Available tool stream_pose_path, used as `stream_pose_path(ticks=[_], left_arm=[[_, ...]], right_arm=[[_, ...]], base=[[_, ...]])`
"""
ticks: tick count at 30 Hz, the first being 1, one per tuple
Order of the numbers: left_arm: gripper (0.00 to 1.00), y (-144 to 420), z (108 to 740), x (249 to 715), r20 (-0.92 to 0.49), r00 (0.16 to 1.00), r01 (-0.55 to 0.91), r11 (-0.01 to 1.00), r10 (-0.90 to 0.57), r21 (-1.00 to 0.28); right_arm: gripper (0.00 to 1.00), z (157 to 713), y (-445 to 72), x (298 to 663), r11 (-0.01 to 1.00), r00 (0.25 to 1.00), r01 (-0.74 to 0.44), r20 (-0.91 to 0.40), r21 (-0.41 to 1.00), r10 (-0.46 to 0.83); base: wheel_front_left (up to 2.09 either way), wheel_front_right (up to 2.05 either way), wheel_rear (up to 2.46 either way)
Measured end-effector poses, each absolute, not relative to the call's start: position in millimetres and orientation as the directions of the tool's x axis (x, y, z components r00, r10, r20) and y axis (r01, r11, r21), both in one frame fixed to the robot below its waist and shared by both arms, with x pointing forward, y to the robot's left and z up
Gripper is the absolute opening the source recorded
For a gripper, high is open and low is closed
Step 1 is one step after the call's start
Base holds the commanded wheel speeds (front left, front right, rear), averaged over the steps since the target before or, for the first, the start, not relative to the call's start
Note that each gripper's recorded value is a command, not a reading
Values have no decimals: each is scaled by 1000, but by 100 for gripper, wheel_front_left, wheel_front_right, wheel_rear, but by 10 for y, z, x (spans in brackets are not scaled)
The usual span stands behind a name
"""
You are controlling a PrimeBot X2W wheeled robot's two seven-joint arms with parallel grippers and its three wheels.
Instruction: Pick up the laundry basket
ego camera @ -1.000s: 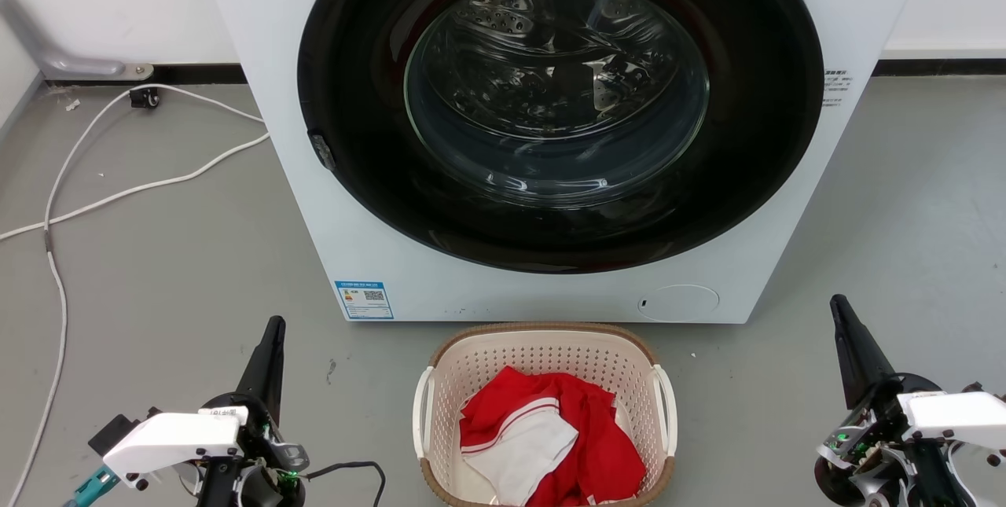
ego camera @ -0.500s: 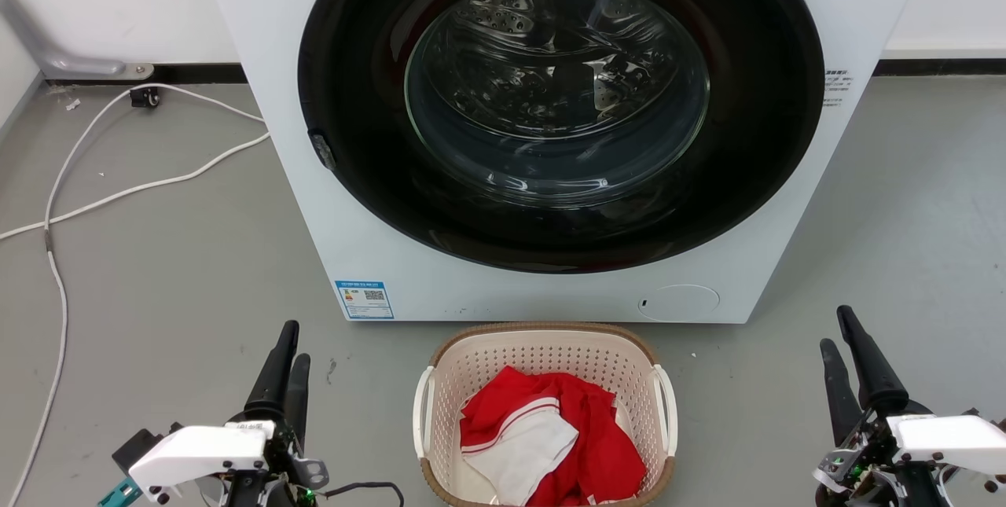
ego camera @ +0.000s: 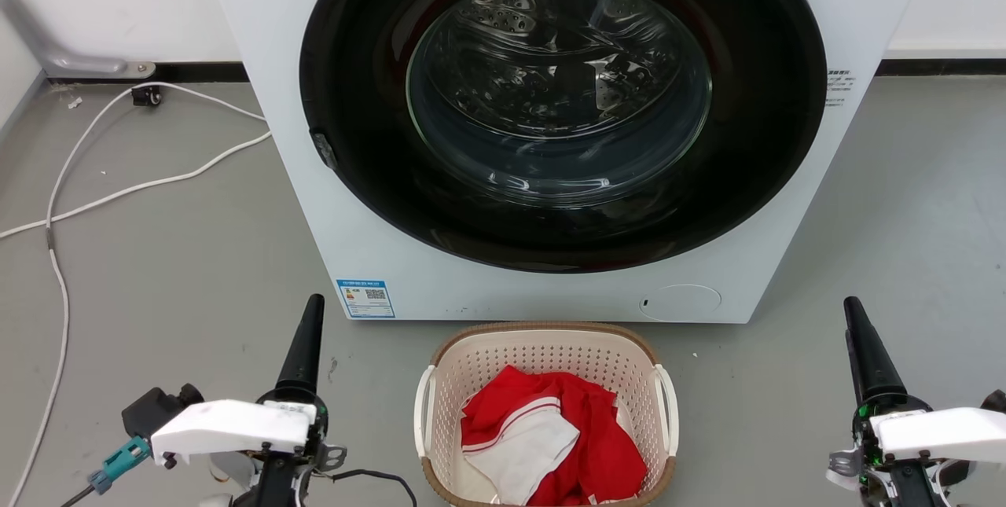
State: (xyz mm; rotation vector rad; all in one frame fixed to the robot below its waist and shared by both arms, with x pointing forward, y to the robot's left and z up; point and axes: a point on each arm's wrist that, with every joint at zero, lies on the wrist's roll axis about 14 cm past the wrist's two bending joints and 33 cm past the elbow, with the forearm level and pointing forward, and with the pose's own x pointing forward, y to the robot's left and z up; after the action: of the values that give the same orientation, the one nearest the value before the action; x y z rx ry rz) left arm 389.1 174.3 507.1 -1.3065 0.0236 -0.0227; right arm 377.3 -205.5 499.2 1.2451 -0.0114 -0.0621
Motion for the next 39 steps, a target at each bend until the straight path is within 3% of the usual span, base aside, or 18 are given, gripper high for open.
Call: stream_pose_path(ticks=[20,39], left_arm=[[100,1495,5159,3930,28,995,87,657,-100,-749],[100,1319,5177,3966,40,988,148,851,-149,-503]], right_arm=[[100,5158,-1998,3766,712,999,-1,30,702,-29],[100,5211,-1963,3768,869,999,-17,46,494,-7]], base=[[0,0,0],[0,0,0]])
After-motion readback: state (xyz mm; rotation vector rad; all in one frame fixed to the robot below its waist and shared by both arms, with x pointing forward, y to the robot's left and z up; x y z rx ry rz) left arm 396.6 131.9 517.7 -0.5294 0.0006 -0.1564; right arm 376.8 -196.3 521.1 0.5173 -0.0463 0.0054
